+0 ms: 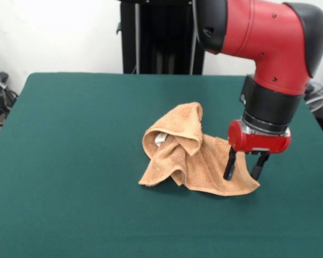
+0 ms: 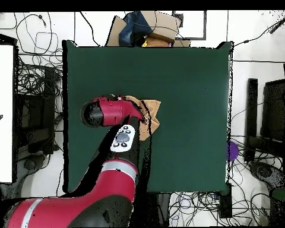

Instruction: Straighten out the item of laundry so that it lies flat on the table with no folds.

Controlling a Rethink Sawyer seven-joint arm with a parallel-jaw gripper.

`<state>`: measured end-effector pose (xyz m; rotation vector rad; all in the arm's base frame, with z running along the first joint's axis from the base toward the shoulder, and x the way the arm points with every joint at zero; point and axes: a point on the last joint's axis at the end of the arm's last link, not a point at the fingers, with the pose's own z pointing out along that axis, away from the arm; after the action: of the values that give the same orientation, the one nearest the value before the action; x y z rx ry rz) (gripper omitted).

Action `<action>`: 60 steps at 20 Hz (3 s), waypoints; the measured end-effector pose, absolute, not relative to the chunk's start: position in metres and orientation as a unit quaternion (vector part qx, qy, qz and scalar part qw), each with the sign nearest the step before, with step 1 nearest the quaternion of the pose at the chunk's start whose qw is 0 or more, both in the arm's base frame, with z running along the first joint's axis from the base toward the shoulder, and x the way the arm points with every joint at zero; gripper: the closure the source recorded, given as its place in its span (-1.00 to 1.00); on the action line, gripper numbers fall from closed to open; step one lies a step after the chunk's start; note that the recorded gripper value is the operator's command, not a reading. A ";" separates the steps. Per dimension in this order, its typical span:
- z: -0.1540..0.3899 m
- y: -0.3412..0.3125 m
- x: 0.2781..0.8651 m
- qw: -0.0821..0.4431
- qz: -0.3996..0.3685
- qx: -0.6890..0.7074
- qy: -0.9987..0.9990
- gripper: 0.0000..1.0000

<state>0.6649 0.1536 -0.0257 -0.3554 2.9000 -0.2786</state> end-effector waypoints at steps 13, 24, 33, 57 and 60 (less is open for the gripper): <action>-0.039 0.151 0.641 0.078 -0.091 -0.115 0.986 -1.00; -0.041 0.151 0.637 0.077 -0.091 -0.114 0.986 -1.00; -0.034 0.161 0.649 0.087 -0.081 -0.093 0.988 -1.00; -0.027 0.224 0.651 0.108 -0.079 -0.120 0.984 -1.00; -0.028 0.220 0.649 0.107 -0.089 -0.123 0.983 -1.00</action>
<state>0.6492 0.2198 -0.0285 -0.3633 2.8927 -0.2630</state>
